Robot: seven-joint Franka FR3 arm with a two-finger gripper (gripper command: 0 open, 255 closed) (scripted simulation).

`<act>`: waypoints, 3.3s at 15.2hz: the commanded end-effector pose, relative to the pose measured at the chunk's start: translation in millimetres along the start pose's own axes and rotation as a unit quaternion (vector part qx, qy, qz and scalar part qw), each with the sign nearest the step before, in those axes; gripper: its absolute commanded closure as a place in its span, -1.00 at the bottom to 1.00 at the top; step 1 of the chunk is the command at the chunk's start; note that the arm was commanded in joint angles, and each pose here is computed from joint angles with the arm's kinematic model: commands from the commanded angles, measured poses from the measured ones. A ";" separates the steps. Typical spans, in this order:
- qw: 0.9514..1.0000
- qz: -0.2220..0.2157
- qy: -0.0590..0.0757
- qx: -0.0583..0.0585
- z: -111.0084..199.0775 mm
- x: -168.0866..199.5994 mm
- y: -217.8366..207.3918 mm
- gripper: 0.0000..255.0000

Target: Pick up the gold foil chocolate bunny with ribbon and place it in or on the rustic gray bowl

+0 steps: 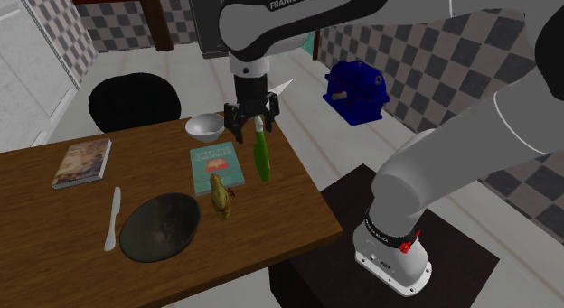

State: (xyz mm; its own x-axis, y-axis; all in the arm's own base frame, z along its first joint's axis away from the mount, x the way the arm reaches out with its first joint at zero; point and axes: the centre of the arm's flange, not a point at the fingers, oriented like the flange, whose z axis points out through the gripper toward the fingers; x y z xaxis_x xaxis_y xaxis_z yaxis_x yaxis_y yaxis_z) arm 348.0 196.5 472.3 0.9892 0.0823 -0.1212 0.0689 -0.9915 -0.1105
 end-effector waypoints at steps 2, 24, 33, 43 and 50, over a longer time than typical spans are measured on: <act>1.000 0.008 -0.003 0.008 22.6 12.9 -26.5 -1.00; 0.999 0.029 -0.010 0.028 118.7 49.5 -101.4 -1.00; 0.999 0.029 -0.010 0.028 118.7 49.4 -101.2 1.00; 0.999 0.029 -0.010 0.028 77.1 44.3 -106.0 1.00; 0.999 0.029 -0.010 0.028 40.6 39.9 -110.1 1.00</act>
State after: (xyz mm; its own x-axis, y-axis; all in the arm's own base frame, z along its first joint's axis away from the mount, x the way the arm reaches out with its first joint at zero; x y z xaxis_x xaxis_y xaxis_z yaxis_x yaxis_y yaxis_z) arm 374.3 314.2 434.1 0.9884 0.0275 -0.1492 0.0037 -0.9876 -0.1572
